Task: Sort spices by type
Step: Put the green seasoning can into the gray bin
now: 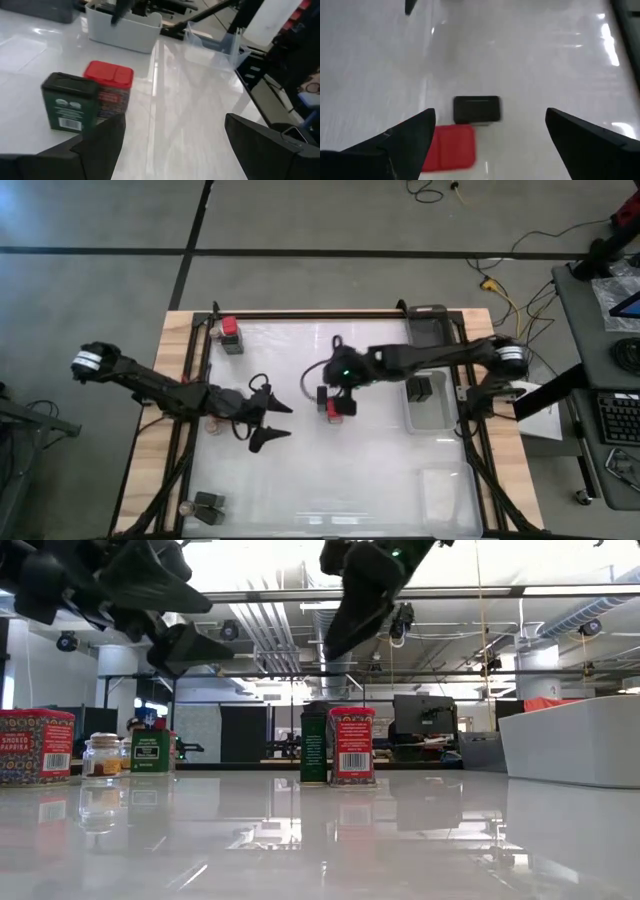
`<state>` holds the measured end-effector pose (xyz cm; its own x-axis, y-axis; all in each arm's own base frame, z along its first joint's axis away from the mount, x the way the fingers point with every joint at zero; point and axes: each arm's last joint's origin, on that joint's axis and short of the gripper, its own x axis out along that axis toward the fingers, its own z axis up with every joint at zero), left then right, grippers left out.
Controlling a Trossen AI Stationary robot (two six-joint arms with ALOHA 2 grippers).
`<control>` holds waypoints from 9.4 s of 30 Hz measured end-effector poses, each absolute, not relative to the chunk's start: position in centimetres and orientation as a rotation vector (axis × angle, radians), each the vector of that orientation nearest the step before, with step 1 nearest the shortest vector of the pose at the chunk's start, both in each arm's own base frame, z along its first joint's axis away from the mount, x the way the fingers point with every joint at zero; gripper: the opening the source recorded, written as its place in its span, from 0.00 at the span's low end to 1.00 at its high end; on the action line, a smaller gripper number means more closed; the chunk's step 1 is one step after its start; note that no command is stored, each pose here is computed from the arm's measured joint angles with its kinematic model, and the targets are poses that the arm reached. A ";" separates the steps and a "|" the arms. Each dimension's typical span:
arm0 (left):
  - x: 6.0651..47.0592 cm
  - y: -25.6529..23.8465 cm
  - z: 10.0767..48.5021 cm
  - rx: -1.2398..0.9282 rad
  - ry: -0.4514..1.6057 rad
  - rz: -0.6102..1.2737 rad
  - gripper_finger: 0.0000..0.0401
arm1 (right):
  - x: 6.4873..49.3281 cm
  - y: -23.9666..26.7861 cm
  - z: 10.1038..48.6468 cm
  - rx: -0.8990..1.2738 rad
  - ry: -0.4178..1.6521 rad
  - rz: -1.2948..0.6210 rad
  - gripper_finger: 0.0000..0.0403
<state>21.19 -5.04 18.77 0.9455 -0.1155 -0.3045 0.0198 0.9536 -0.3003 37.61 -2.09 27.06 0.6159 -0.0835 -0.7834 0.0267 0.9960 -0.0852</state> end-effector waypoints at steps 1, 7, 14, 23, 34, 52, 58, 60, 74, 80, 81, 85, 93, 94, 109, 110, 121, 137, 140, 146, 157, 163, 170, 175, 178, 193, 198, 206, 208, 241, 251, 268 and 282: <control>21.1 -5.2 18.8 -0.293 0.326 -0.069 0.81 | 38.1 -2.0 26.7 -0.069 0.924 -0.059 0.92; 21.1 -5.3 18.8 -0.283 0.317 -0.060 0.81 | 41.0 -1.9 25.2 -0.075 0.998 -0.050 0.92; 21.1 -5.3 18.8 -0.285 0.324 -0.059 0.81 | 43.0 -1.8 23.2 -0.065 1.076 -0.049 0.92; 21.1 -5.3 18.7 -0.282 0.325 -0.059 0.81 | 43.8 -1.8 21.5 -0.067 1.164 -0.040 0.92; 21.1 -5.3 18.7 -0.281 0.326 -0.059 0.81 | 43.9 -2.0 20.8 -0.075 1.174 -0.038 0.89; 21.1 -5.3 18.7 -0.280 0.326 -0.061 0.81 | 44.0 -2.1 20.1 -0.085 1.196 -0.030 0.68; 21.1 -5.3 18.8 -0.306 0.316 -0.062 0.81 | 43.2 -1.7 22.7 -0.116 1.153 -0.009 0.68; 21.2 -5.4 19.1 -0.322 0.291 -0.066 0.81 | 42.6 -1.5 24.7 -0.129 1.106 -0.004 0.66; 21.2 -5.3 19.3 -0.282 0.271 -0.073 0.81 | 28.4 -0.9 35.8 -0.211 1.048 -0.046 0.66; 21.3 -4.9 19.3 -0.292 0.267 -0.050 0.81 | 19.1 -0.9 36.5 -0.178 1.116 -0.132 0.67; 21.4 -4.7 19.3 -0.294 0.264 -0.045 0.81 | 17.8 -0.9 36.3 -0.168 1.114 -0.137 0.67; 21.4 -4.3 19.4 -0.277 0.257 -0.029 0.81 | 13.4 -0.8 35.4 -0.139 1.120 -0.155 0.66; 21.6 -4.0 19.9 -0.217 0.205 -0.027 0.81 | 11.3 -0.8 31.1 -0.181 1.293 -0.120 0.66; 21.6 -4.0 19.9 -0.207 0.204 -0.028 0.81 | 11.4 -0.8 30.6 -0.197 1.303 -0.108 0.67; 21.6 -3.7 19.9 -0.056 0.199 -0.029 0.81 | 12.0 -1.8 26.1 -0.240 1.456 -0.050 0.68; 21.6 -3.7 19.9 -0.053 0.197 -0.028 0.81 | 12.1 -2.0 26.1 -0.228 1.445 -0.046 0.67; 21.7 -3.6 19.9 -0.057 0.193 -0.027 0.81 | 13.2 -3.5 25.4 -0.065 1.437 -0.016 0.69; 21.7 -3.7 19.8 -0.053 0.203 -0.028 0.81 | 13.1 -5.1 25.2 -0.005 1.406 -0.083 0.68; 21.8 -3.7 19.7 -0.053 0.203 -0.029 0.81 | 13.0 -5.2 24.9 0.004 1.415 -0.082 0.67; 21.8 -3.7 19.7 -0.053 0.200 -0.029 0.81 | 12.6 -4.8 23.2 0.083 1.455 -0.057 0.70; 21.8 -3.7 19.8 -0.028 0.194 -0.032 0.81 | 12.6 -5.5 22.3 0.077 1.438 -0.080 0.69; 21.8 -3.7 19.8 -0.028 0.194 -0.032 0.81 | 12.5 -5.5 22.0 0.065 1.441 -0.058 0.71; 21.8 -3.7 19.8 -0.020 0.194 -0.033 0.81 | 12.9 -5.7 21.8 0.044 1.432 -0.044 0.69; 21.8 -3.7 19.8 -0.020 0.194 -0.033 0.81 | 12.9 -5.7 21.7 0.043 1.437 -0.039 0.71; 21.8 -3.7 19.8 -0.020 0.194 -0.033 0.81 | 12.9 -5.7 21.7 0.042 1.437 -0.039 0.72; 21.8 -3.7 19.8 -0.020 0.194 -0.033 0.81 | 13.0 -5.7 21.7 0.036 1.425 -0.041 0.76; 21.8 -3.7 19.8 -0.020 0.194 -0.033 0.81 | 13.0 -5.7 21.7 0.034 1.423 -0.042 0.78; 21.8 -3.7 19.8 -0.020 0.194 -0.033 0.81 | 13.0 -5.7 22.2 0.052 1.427 -0.054 0.77; 21.8 -3.7 19.8 -0.020 0.194 -0.033 0.81 | 13.0 -5.7 22.7 0.061 1.426 -0.063 0.77; 23.2 -4.0 18.6 -0.272 0.265 -0.004 0.81 | 17.4 -3.5 30.2 0.023 0.989 -0.043 0.84; 24.1 -4.8 18.2 -0.537 0.313 -0.193 0.81 | 20.6 1.1 32.7 -0.060 0.966 -0.050 0.79; 23.1 -13.7 26.3 -0.699 1.198 0.096 0.81 | 26.9 4.7 31.6 -0.205 0.900 0.012 0.79; 20.5 -22.5 31.5 -0.814 1.500 0.395 0.81 | 28.5 11.7 29.8 -0.388 0.780 0.157 0.79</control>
<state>20.50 -22.50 31.53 0.0744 -0.2478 -0.9660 -0.6910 0.6856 -0.2291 28.52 11.72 29.82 0.7038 -0.0044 -0.7103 -0.2791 0.9179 -0.2822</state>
